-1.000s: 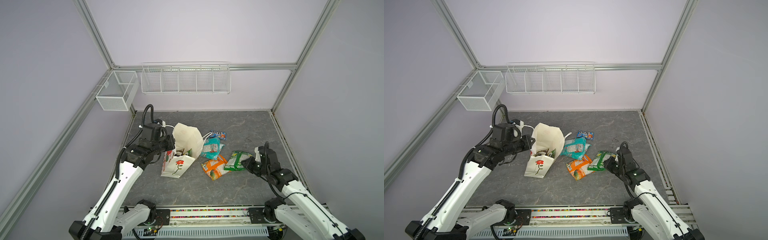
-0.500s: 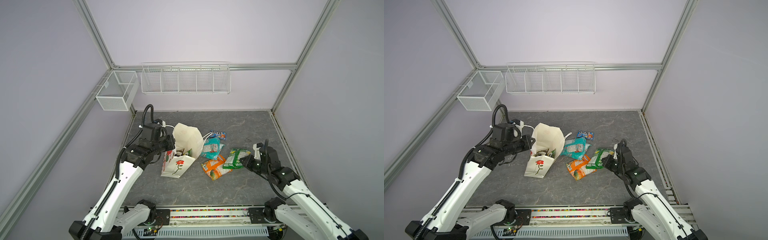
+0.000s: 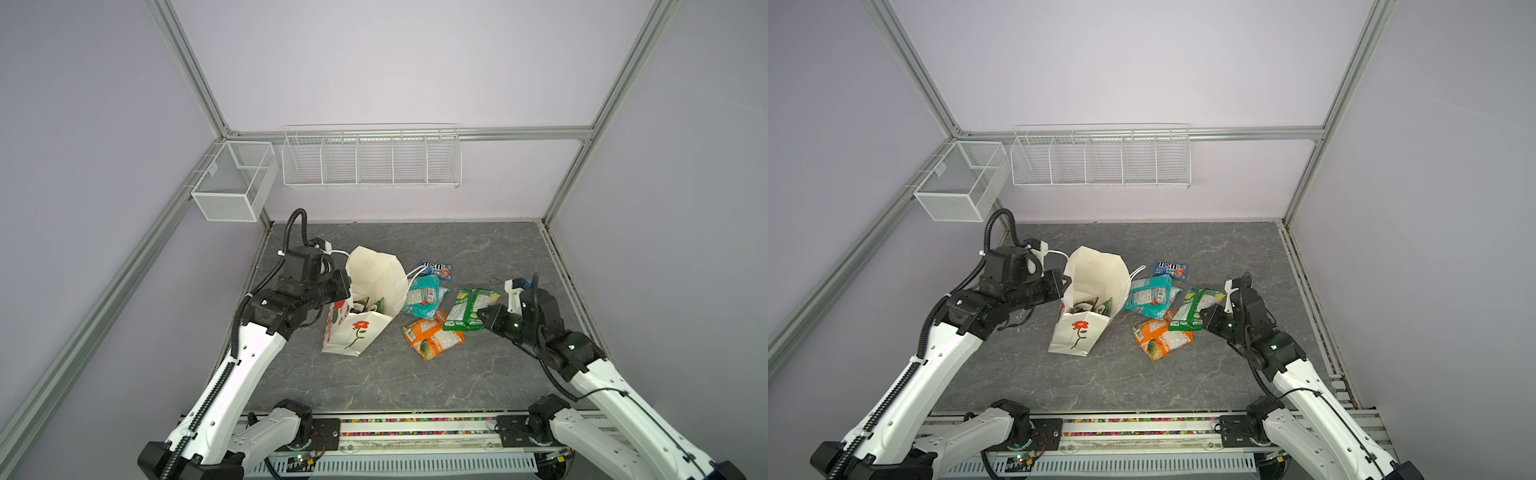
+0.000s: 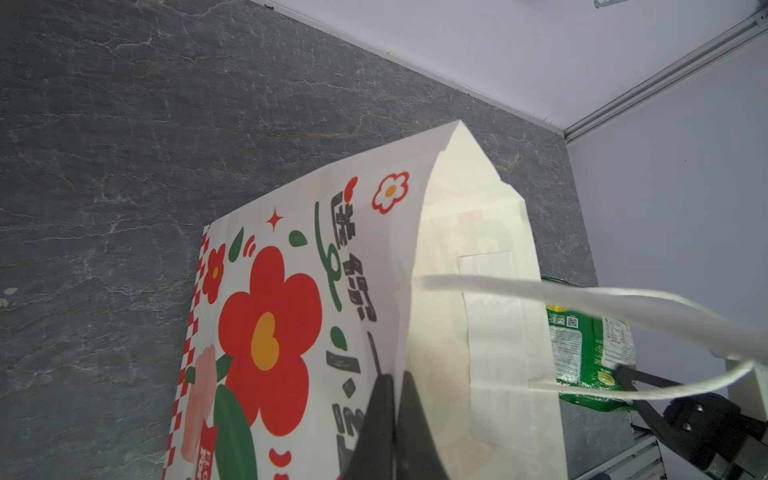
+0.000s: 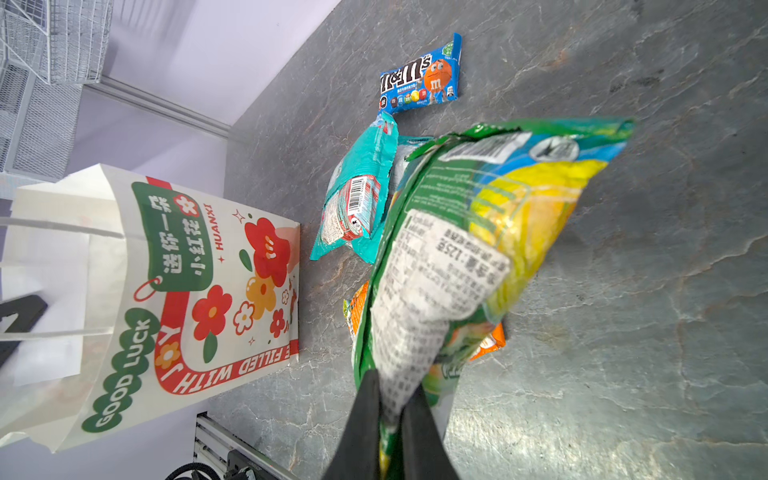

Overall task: Place the snacks into the paper bag
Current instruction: 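Carry the green chip bag with the right gripper toward the paper bag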

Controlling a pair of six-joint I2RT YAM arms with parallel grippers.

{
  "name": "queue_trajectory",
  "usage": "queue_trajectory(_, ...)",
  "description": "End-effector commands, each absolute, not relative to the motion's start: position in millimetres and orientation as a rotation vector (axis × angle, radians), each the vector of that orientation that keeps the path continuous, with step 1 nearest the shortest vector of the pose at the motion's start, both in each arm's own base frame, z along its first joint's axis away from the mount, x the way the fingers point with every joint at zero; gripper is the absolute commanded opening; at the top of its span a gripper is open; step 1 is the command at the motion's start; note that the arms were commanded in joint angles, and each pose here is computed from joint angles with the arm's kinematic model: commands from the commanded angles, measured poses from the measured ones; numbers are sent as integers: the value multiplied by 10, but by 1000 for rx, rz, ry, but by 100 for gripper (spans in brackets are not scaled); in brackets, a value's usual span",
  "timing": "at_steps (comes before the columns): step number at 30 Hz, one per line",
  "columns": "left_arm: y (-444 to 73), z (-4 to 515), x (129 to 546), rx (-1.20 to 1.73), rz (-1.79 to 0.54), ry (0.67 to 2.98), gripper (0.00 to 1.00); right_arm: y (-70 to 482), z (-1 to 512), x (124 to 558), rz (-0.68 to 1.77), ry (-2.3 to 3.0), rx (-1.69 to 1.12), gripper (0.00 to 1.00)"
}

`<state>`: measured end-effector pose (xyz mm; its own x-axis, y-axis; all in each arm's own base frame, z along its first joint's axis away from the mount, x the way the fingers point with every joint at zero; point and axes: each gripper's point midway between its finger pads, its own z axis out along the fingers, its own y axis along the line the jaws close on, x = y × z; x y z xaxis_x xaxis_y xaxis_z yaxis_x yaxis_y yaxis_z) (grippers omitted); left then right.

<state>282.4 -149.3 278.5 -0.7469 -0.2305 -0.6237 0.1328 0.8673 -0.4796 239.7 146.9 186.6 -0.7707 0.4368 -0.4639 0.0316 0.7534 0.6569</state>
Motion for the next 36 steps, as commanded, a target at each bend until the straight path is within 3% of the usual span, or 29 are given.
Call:
queue_trajectory(1, -1509, 2768, 2783, -69, -678, 2327, 0, 1496, 2161, 2416, 877, 2251, 295, 6)
queue_trajectory(36, -1528, 2851, 2794, -64, -685, 2316, 0, 1628, 2999, 2299, 944, 2102, 145, 6)
